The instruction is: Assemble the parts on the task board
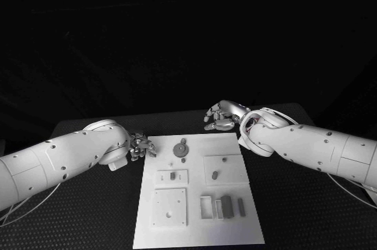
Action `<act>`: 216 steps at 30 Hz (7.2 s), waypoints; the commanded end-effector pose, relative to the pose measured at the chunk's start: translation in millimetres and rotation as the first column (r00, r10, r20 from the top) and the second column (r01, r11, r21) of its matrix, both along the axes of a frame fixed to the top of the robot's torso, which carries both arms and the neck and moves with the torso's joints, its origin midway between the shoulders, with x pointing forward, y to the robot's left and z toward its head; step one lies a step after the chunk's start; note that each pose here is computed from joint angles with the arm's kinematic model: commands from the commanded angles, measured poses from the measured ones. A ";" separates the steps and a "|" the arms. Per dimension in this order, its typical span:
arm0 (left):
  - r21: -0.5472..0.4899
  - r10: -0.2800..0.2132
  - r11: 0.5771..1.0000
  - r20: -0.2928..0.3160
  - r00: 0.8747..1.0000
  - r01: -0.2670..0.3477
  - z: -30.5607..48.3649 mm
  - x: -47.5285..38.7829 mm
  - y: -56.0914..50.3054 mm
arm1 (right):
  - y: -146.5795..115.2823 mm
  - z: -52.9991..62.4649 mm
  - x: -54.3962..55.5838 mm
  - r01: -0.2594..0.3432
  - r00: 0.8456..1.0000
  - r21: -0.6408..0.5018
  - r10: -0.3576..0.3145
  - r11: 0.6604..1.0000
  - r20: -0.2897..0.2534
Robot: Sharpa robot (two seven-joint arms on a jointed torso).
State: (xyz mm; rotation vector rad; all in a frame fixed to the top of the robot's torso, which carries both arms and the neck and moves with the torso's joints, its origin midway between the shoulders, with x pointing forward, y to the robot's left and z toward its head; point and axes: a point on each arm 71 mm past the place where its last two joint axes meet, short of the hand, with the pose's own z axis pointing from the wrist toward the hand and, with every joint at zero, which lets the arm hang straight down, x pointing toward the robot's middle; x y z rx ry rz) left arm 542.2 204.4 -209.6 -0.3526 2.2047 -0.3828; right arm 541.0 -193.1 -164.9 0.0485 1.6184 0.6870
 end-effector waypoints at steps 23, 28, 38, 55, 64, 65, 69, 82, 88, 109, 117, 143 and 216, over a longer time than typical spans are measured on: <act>-0.015 -0.013 1.000 0.027 1.000 0.013 -26.6 -62.5 -13.5 | -4.1 -0.1 -1.3 -0.003 1.000 0.000 0.003 1.000 -0.008; -0.008 -0.035 0.999 -0.004 0.999 0.035 -33.5 -68.6 -17.9 | -4.0 -0.1 -1.3 -0.004 1.000 0.000 0.004 1.000 -0.008; -0.002 -0.038 0.999 -0.009 0.999 0.038 -37.8 -70.3 -19.7 | -4.4 -0.2 -1.3 -0.004 1.000 -0.001 0.004 1.000 -0.009; 0.031 -0.055 0.998 0.011 0.998 0.055 -40.4 -68.3 -23.9 | -4.1 -0.2 -1.5 -0.005 1.000 0.000 0.005 1.000 -0.009; 0.064 -0.084 0.994 -0.017 0.996 0.085 -42.4 -69.8 -24.4 | -4.0 -0.2 -1.5 -0.006 1.000 -0.001 0.006 1.000 -0.010; 0.067 -0.086 0.994 -0.023 0.996 0.088 -42.7 -70.0 -24.3 | -4.1 -0.2 -1.5 -0.006 1.000 -0.001 0.006 1.000 -0.010; 0.077 -0.094 0.992 -0.035 0.995 0.097 -43.4 -70.7 -24.1 | -3.8 -0.3 -1.5 -0.007 1.000 -0.001 0.007 1.000 -0.010; 0.091 -0.083 0.992 -0.023 0.996 0.084 -43.4 -68.1 -20.3 | -3.2 -0.3 -1.6 -0.008 1.000 -0.001 0.008 1.000 -0.011; 0.085 -0.070 0.994 -0.006 0.998 0.071 -42.8 -66.3 -19.4 | -3.2 -0.2 -1.5 -0.008 1.000 0.000 0.008 1.000 -0.010; 0.058 -0.057 0.997 0.016 0.998 0.056 -42.5 -65.8 -19.7 | -2.3 -0.2 -1.5 -0.009 1.000 0.000 0.009 1.000 -0.009; 0.054 -0.066 0.996 0.013 0.998 0.065 -42.7 -66.9 -21.2 | -2.7 -0.2 -1.4 -0.009 1.000 0.000 0.009 1.000 -0.010; 0.048 -0.081 0.996 0.036 0.996 0.079 -41.6 -66.5 -23.0 | -1.8 -0.2 -1.5 -0.011 1.000 0.000 0.011 1.000 -0.009; 0.081 -0.127 0.989 0.036 0.991 0.124 -41.8 -67.3 -27.4 | -4.1 -0.3 -1.6 -0.008 1.000 0.000 0.008 1.000 -0.011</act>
